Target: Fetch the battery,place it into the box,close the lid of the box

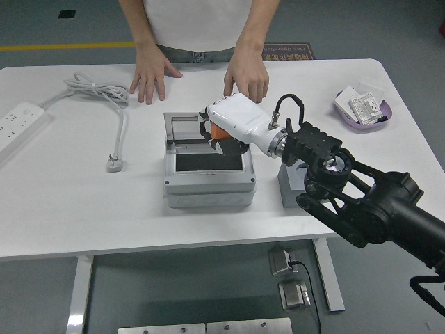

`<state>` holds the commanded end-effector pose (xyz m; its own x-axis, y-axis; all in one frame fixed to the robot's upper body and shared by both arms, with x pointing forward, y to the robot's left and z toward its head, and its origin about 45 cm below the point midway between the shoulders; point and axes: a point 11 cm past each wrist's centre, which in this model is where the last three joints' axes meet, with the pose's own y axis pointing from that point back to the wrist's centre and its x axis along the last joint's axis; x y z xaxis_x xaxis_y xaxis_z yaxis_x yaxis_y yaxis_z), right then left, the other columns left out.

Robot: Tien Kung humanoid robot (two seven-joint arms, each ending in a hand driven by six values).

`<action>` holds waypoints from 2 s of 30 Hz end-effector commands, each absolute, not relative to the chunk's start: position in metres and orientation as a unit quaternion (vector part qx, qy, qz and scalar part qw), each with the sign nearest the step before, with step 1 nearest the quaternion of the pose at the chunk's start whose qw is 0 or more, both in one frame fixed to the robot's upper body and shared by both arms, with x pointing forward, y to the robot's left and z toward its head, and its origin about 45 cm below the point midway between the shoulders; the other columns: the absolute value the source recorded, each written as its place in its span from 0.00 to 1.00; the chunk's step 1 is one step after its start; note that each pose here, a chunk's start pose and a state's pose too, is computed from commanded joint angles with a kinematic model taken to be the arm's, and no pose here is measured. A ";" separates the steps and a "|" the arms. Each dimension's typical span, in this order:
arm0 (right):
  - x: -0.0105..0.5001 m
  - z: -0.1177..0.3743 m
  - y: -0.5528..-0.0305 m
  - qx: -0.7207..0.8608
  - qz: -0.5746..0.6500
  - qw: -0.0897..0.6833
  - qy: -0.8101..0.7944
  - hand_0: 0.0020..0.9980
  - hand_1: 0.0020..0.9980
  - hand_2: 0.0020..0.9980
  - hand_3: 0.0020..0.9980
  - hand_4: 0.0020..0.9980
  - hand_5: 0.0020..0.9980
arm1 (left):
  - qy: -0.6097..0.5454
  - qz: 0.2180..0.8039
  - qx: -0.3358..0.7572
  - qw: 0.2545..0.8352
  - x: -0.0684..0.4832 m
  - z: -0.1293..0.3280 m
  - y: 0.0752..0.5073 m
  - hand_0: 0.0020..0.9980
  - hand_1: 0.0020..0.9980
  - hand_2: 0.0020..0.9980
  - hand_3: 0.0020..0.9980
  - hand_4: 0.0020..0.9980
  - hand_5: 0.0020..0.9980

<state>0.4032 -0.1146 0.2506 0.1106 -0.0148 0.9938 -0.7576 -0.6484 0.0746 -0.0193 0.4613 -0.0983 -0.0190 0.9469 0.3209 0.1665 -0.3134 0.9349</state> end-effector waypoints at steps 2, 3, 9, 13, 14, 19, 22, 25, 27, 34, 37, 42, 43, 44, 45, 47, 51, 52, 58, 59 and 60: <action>0.404 0.253 -0.116 0.677 0.605 0.308 -0.286 0.07 0.23 0.27 0.28 0.06 0.00 | 0.463 0.543 0.601 0.359 -0.020 -0.098 0.461 0.64 0.66 0.72 0.84 0.89 0.65; 0.404 0.254 -0.116 0.676 0.605 0.307 -0.286 0.07 0.22 0.27 0.27 0.06 0.00 | 0.463 0.543 0.601 0.359 -0.020 -0.098 0.461 0.64 0.66 0.72 0.84 0.88 0.65; 0.403 0.254 -0.115 0.678 0.604 0.306 -0.287 0.07 0.22 0.27 0.27 0.06 0.00 | 0.463 0.543 0.601 0.358 -0.020 -0.098 0.462 0.64 0.66 0.72 0.84 0.89 0.65; 0.403 0.251 -0.113 0.682 0.600 0.305 -0.286 0.07 0.22 0.27 0.27 0.06 0.00 | 0.463 0.544 0.601 0.359 -0.019 -0.098 0.461 0.64 0.66 0.72 0.84 0.89 0.65; 0.402 0.251 -0.113 0.683 0.599 0.305 -0.286 0.07 0.22 0.27 0.27 0.06 0.00 | 0.463 0.543 0.601 0.359 -0.019 -0.098 0.461 0.64 0.66 0.72 0.84 0.89 0.65; 0.401 0.250 -0.110 0.684 0.598 0.304 -0.286 0.07 0.22 0.27 0.27 0.06 0.00 | 0.464 0.543 0.602 0.359 -0.020 -0.098 0.461 0.64 0.66 0.72 0.84 0.89 0.65; 0.400 0.249 -0.109 0.685 0.598 0.304 -0.285 0.07 0.22 0.27 0.27 0.06 0.00 | 0.464 0.543 0.602 0.358 -0.020 -0.098 0.461 0.64 0.66 0.72 0.84 0.89 0.65; 0.400 0.247 -0.108 0.687 0.596 0.304 -0.284 0.07 0.22 0.27 0.27 0.06 0.00 | 0.464 0.543 0.602 0.359 -0.020 -0.098 0.461 0.64 0.66 0.72 0.84 0.89 0.65; 0.399 0.246 -0.106 0.688 0.595 0.304 -0.283 0.07 0.22 0.27 0.27 0.06 0.00 | 0.463 0.543 0.602 0.359 -0.019 -0.098 0.461 0.64 0.66 0.72 0.84 0.89 0.65; 0.398 0.239 -0.105 0.685 0.598 0.311 -0.276 0.07 0.22 0.27 0.27 0.06 0.00 | 0.462 0.543 0.602 0.360 -0.018 -0.098 0.462 0.64 0.66 0.72 0.84 0.89 0.65; 0.398 0.237 -0.106 0.685 0.597 0.315 -0.277 0.07 0.22 0.27 0.27 0.06 0.00 | 0.462 0.543 0.603 0.359 -0.019 -0.098 0.462 0.64 0.66 0.72 0.84 0.89 0.65; 0.398 0.232 -0.107 0.684 0.596 0.321 -0.274 0.07 0.22 0.27 0.27 0.06 0.00 | 0.462 0.542 0.603 0.359 -0.019 -0.098 0.462 0.64 0.66 0.72 0.84 0.89 0.65; 0.398 0.232 -0.106 0.684 0.595 0.321 -0.273 0.07 0.22 0.27 0.27 0.06 0.00 | 0.462 0.542 0.603 0.359 -0.019 -0.098 0.462 0.64 0.66 0.72 0.84 0.89 0.65; 0.398 0.231 -0.106 0.684 0.595 0.322 -0.272 0.07 0.22 0.27 0.27 0.06 0.00 | 0.462 0.542 0.603 0.359 -0.019 -0.098 0.462 0.64 0.66 0.72 0.84 0.89 0.65; 0.397 0.230 -0.105 0.685 0.595 0.322 -0.271 0.07 0.22 0.27 0.27 0.06 0.00 | 0.462 0.542 0.603 0.359 -0.019 -0.098 0.462 0.64 0.66 0.72 0.84 0.89 0.65; 0.397 0.229 -0.105 0.686 0.594 0.323 -0.269 0.07 0.22 0.27 0.27 0.06 0.00 | 0.462 0.542 0.603 0.359 -0.019 -0.098 0.462 0.64 0.66 0.72 0.84 0.89 0.65; 0.396 0.227 -0.103 0.687 0.593 0.324 -0.267 0.07 0.22 0.27 0.27 0.06 0.00 | 0.461 0.542 0.604 0.359 -0.019 -0.098 0.463 0.64 0.66 0.72 0.84 0.89 0.65; 0.396 0.226 -0.103 0.686 0.594 0.325 -0.266 0.07 0.22 0.27 0.27 0.06 0.00 | 0.461 0.542 0.604 0.359 -0.019 -0.097 0.463 0.64 0.66 0.72 0.84 0.89 0.65; 0.396 0.224 -0.102 0.686 0.593 0.327 -0.266 0.07 0.22 0.27 0.27 0.06 0.00 | 0.460 0.542 0.605 0.360 -0.018 -0.097 0.464 0.64 0.66 0.72 0.84 0.88 0.65; 0.396 0.223 -0.103 0.687 0.592 0.327 -0.266 0.07 0.22 0.27 0.27 0.06 0.00 | 0.460 0.542 0.605 0.360 -0.018 -0.097 0.464 0.64 0.66 0.72 0.84 0.88 0.65; 0.396 0.223 -0.103 0.688 0.591 0.327 -0.266 0.07 0.22 0.27 0.27 0.06 0.00 | 0.459 0.542 0.605 0.360 -0.017 -0.097 0.464 0.64 0.66 0.72 0.84 0.88 0.65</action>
<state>0.3964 -0.1028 0.2226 0.1596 0.0208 0.9870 -0.7528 -0.6442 0.1353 -0.0174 0.4640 -0.0971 -0.0092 0.9459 0.3243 0.1654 -0.3184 0.9334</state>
